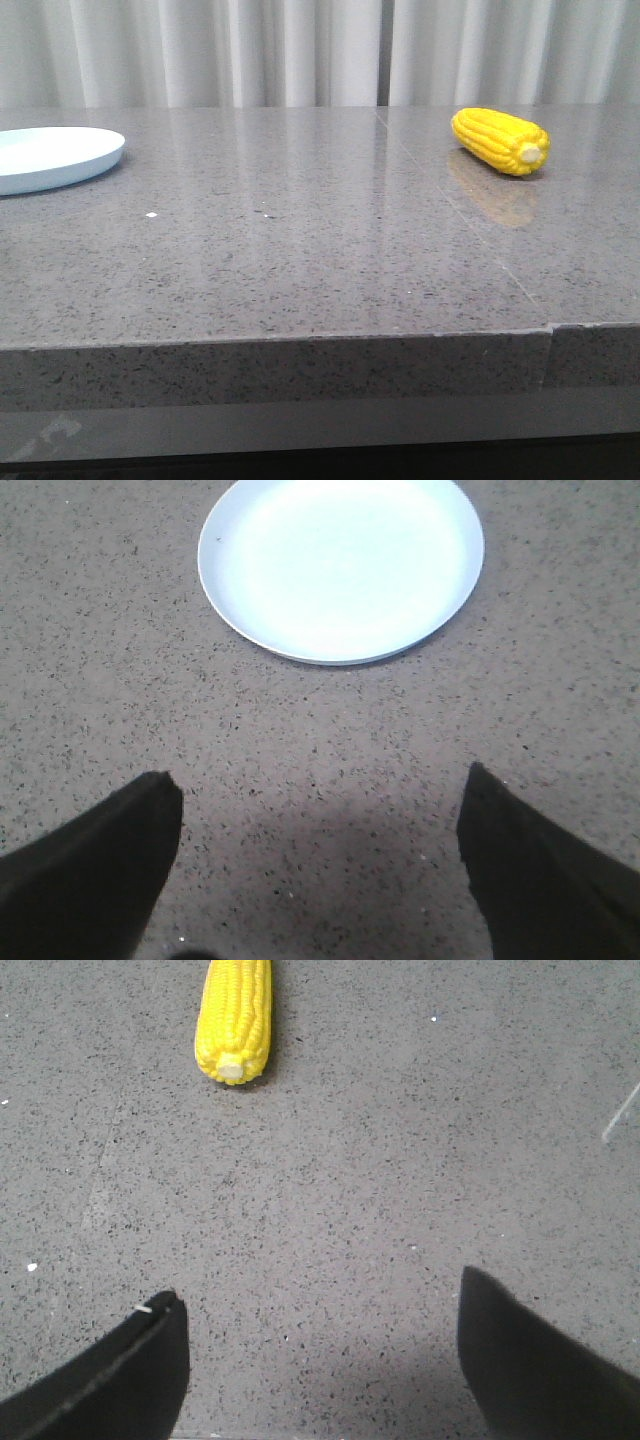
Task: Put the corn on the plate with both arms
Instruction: 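Lower the left gripper onto the rim of the white plate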
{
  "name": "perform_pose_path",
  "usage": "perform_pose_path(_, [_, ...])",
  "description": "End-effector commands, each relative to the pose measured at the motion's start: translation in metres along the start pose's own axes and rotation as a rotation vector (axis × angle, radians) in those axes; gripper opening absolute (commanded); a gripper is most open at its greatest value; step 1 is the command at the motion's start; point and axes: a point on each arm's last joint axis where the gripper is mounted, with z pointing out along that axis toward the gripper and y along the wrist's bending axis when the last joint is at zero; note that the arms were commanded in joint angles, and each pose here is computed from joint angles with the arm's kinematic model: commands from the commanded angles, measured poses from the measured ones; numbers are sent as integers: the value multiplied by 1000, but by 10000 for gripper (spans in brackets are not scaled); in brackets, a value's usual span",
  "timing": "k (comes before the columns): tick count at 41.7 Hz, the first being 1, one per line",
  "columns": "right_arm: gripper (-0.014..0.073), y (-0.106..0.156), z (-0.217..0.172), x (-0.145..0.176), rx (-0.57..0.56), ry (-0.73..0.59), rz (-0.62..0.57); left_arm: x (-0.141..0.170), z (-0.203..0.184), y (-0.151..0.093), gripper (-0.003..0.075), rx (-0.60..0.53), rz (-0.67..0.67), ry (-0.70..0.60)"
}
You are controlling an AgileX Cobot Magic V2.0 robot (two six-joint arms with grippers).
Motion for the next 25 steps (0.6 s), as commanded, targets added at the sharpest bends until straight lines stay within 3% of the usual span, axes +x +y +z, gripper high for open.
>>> perform_pose_path(1, [582, 0, -6, -15, 4, -97, -14, -25, 7, 8, 554, -36, -6, -37])
perform_pose_path(7, [582, 0, -6, -15, 4, -97, -14, -42, 30, 31, 554, -64, -111, 27])
perform_pose_path(16, [582, 0, -6, -15, 4, -97, -14, -64, 67, 61, 554, 80, -260, 8])
perform_pose_path(25, [582, 0, -6, -15, 4, -97, -14, -76, 112, 77, 554, 92, -329, 34])
